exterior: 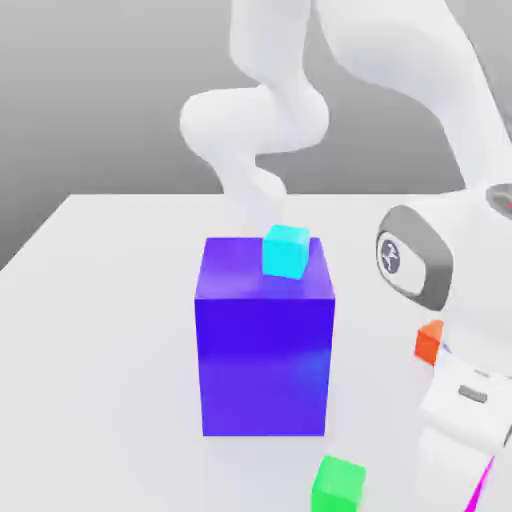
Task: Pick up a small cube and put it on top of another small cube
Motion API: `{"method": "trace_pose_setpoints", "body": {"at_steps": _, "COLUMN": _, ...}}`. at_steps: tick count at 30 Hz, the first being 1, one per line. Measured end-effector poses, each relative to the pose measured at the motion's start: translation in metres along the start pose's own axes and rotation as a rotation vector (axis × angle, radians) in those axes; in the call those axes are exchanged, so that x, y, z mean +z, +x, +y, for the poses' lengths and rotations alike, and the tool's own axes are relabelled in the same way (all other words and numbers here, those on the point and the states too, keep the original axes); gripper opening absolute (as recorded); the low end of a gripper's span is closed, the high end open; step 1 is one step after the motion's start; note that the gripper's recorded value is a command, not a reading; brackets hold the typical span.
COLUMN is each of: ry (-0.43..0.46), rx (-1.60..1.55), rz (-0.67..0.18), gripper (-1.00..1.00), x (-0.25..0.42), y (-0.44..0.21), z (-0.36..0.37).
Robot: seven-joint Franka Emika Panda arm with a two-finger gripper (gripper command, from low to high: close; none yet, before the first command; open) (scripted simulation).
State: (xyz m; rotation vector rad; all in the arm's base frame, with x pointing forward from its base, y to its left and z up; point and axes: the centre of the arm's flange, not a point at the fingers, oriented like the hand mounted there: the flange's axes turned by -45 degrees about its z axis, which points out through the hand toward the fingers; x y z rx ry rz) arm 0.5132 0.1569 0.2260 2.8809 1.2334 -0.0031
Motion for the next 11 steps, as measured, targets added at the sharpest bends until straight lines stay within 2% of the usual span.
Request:
{"method": "trace_pose_setpoints", "body": {"at_steps": 3, "ry": 0.005, "rx": 0.124, "rz": 0.002, "gripper": -1.00, "x": -0.014, "y": -0.047, "z": 0.018}}
{"method": "trace_pose_setpoints", "body": {"at_steps": 7, "ry": 0.008, "rx": 0.165, "rz": 0.004, "gripper": -1.00, "x": 0.025, "y": -0.062, "z": 0.023}}
{"method": "trace_pose_setpoints", "body": {"at_steps": 8, "ry": 0.008, "rx": 0.167, "rz": 0.004, "gripper": 1.00, "x": 0.039, "y": -0.063, "z": 0.023}}
{"method": "trace_pose_setpoints", "body": {"at_steps": 11, "ry": 0.008, "rx": 0.167, "rz": 0.004, "gripper": 1.00, "x": 0.039, "y": -0.063, "z": 0.023}}
